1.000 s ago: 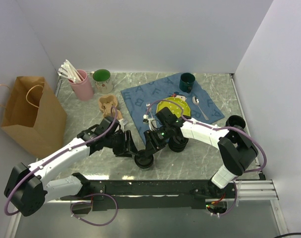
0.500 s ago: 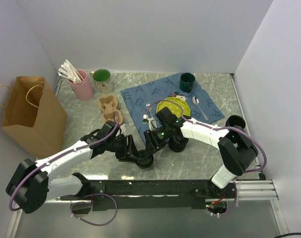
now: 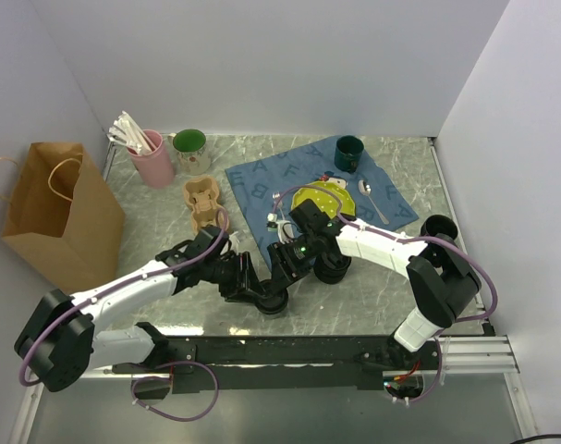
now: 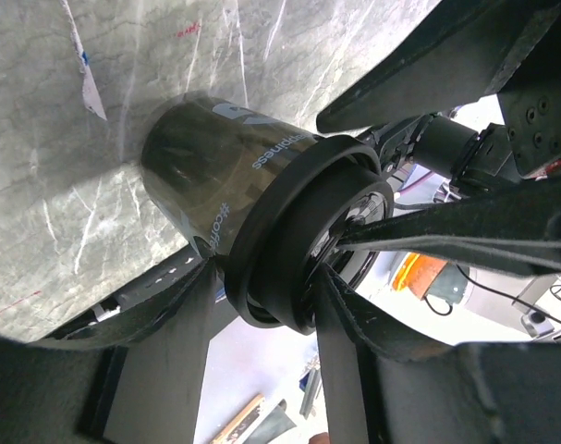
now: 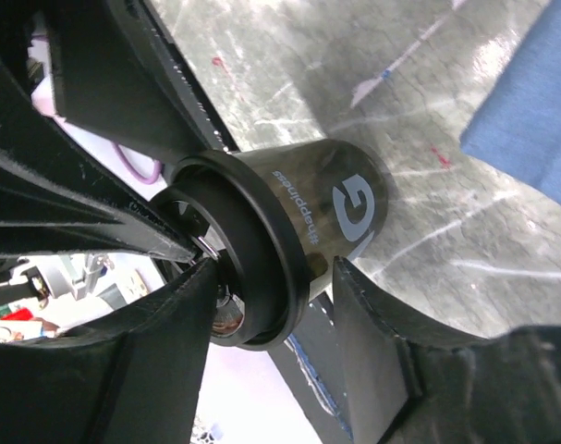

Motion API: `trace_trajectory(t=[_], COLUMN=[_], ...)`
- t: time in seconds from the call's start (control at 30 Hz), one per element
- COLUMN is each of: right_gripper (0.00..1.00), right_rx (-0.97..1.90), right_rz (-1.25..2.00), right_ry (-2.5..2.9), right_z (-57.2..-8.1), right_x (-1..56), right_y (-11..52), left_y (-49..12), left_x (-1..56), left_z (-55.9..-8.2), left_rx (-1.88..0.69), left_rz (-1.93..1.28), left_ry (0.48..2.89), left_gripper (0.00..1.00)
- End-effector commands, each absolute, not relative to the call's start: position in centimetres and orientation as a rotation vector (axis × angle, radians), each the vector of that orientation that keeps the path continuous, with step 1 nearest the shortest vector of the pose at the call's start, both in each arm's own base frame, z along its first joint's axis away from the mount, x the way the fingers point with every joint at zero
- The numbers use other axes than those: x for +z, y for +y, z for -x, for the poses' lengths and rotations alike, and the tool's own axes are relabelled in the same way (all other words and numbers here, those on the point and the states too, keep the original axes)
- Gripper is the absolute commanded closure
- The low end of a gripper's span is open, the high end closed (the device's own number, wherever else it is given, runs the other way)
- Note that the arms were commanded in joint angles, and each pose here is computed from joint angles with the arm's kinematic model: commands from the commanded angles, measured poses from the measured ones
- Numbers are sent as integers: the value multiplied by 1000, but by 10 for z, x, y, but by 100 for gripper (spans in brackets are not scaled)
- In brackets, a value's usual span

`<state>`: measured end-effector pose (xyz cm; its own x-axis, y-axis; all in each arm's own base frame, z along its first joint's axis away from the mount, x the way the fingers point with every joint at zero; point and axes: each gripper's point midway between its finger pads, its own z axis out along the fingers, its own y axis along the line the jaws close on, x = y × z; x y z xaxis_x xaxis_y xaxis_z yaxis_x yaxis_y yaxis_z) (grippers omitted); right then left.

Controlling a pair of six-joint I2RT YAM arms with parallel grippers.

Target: Pack the takeout coffee

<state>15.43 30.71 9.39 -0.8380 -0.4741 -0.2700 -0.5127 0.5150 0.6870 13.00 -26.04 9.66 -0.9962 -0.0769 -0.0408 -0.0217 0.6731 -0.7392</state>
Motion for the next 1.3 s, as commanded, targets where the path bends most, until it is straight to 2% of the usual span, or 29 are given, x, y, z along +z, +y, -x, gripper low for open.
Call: trace_trajectory(t=[0.0, 0.2, 0.63, 0.97, 1.13, 1.27], right_gripper=[37, 23, 21, 38, 41, 42], right_rx=[990, 998, 1092, 1164, 1128, 1209], right_rz=[833, 757, 576, 208, 81, 15], right_ry=[2707, 2686, 2686, 2790, 2796, 2783], right_z=[-178, -187, -176, -135, -125, -122], right_x=[81, 107, 158, 147, 129, 123], right_y=[297, 295, 281, 265, 261, 273], left_y=[-242, -237, -232, -228, -229, -228], left_x=[59, 53, 45, 43, 43, 43], left_z=[-122, -123, -121, -121, -118, -117], left_rx=[-993, -936, -893, -847, -865, -849], left_rz=[133, 173, 217, 244, 256, 245], left_ry=[2941, 2958, 2980, 2993, 2994, 3003], left_gripper=[53, 53, 53, 53, 53, 53])
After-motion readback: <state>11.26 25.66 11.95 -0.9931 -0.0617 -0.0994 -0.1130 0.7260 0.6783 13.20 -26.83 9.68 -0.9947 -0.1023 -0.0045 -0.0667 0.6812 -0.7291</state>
